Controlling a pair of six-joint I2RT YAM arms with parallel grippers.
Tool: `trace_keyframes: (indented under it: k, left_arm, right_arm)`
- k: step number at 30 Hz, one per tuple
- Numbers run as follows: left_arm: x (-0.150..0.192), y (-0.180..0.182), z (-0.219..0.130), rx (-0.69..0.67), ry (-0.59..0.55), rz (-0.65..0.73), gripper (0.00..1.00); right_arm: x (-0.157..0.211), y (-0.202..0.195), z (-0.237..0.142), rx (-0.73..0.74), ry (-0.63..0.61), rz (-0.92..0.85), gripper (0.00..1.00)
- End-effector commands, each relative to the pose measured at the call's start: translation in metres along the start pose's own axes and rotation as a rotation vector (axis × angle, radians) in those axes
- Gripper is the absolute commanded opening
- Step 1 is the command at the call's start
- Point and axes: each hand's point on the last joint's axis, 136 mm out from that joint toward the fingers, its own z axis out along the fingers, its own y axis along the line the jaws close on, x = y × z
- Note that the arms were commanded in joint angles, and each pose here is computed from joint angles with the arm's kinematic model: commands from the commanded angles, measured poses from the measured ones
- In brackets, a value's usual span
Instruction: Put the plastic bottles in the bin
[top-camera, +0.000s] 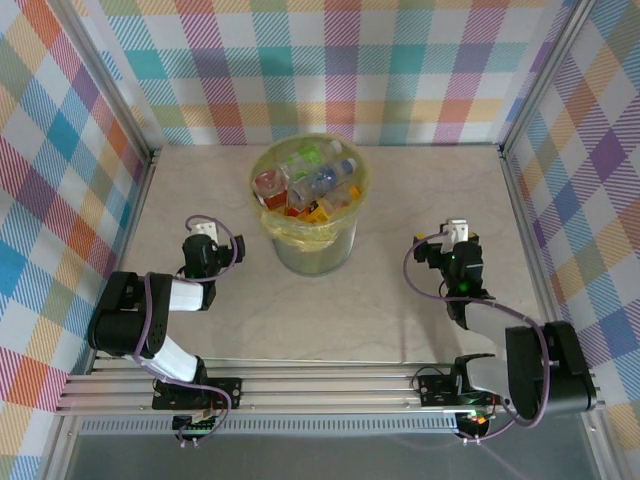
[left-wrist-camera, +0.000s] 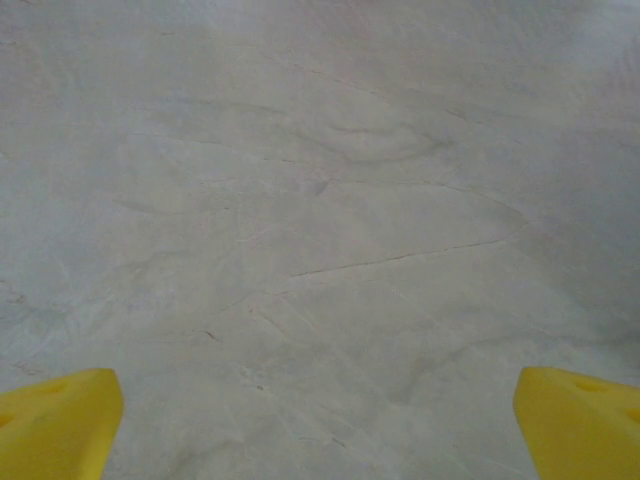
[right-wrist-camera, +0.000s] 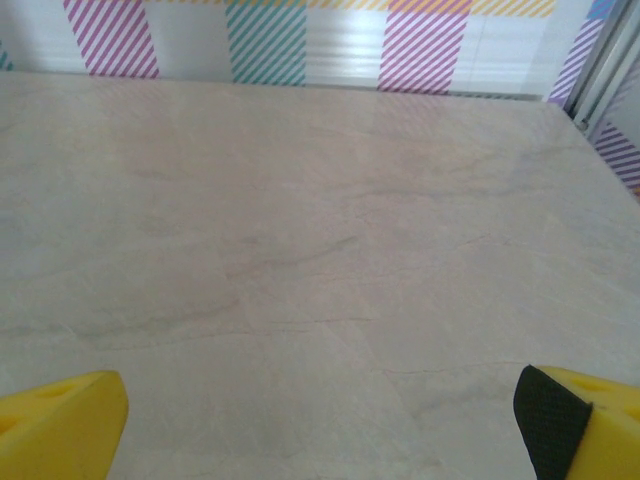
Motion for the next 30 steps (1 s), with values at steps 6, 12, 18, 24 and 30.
trace_keyframes:
  k: [6, 12, 18, 24, 30]
  left_arm:
    - [-0.013, -0.007, 0.002, 0.036, -0.036, 0.013, 1.0]
    - [-0.014, -0.008, 0.002, 0.037, -0.037, 0.018, 1.0]
    - [-0.012, -0.013, 0.003, 0.065, -0.024, 0.034, 1.0]
    - [-0.013, -0.013, 0.003, 0.067, -0.027, 0.033, 1.0]
    - [-0.013, -0.013, 0.003, 0.066, -0.026, 0.034, 1.0]
  right_arm:
    - [-0.007, 0.009, 0.014, -0.107, -0.081, 0.017, 1.0]
    - [0.006, 0.009, 0.028, -0.115, -0.096, 0.027, 1.0]
    - [0.015, -0.016, 0.044, -0.003, 0.024, 0.109, 1.0]
    - [0.013, -0.024, 0.047, 0.033, 0.033, 0.132, 1.0]
    - [0.012, -0.024, 0.047, 0.032, 0.032, 0.132, 1.0]
